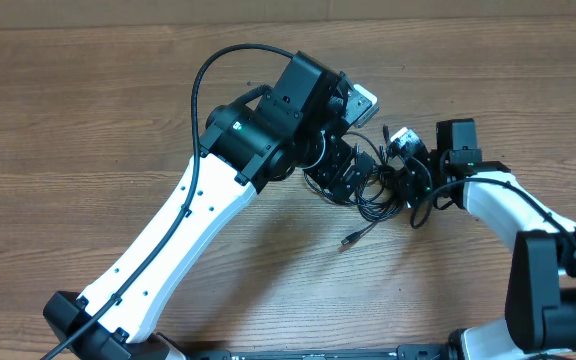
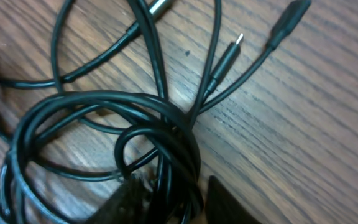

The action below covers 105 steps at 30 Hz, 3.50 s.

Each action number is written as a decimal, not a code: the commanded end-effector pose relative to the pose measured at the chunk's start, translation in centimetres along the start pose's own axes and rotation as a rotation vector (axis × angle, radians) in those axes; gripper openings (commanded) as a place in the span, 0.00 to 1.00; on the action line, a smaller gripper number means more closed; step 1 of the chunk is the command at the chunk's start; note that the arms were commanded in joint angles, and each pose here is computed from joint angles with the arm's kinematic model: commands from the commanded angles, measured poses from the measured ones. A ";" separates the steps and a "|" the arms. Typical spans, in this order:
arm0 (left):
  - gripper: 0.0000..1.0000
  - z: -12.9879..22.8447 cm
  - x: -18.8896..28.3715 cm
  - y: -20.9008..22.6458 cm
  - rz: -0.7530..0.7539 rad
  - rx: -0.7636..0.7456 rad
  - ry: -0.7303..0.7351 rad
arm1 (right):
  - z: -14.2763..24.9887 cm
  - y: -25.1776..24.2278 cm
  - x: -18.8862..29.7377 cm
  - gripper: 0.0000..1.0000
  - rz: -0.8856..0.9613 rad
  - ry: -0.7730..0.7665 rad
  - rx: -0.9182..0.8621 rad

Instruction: Untangle cables

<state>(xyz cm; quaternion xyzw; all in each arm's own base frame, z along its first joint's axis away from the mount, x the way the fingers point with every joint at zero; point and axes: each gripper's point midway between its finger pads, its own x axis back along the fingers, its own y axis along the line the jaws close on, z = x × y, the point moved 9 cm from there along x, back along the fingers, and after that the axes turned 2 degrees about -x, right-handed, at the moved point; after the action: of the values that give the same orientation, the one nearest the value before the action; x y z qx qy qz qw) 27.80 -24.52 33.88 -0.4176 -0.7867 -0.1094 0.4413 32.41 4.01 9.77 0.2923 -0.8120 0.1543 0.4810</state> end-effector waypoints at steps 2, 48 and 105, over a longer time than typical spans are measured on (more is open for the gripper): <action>1.00 -0.4 0.2 0.0 -0.008 -0.002 -0.012 | -0.1 -0.3 -0.4 0.18 0.010 -0.003 0.006; 1.00 -0.7 0.2 -0.3 0.023 -0.005 -0.033 | -5.2 0.2 7.2 0.68 0.006 -0.236 -0.279; 0.51 0.0 0.2 -1.0 0.109 0.021 0.013 | -10.6 0.6 3.6 0.04 -0.721 -0.337 -0.455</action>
<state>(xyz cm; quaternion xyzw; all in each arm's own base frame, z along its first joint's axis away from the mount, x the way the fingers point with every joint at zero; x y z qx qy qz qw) 27.01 -24.70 33.79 -0.4450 -0.7641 -0.0908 0.4582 37.77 8.06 15.60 0.4037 -0.7853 -0.1763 0.4350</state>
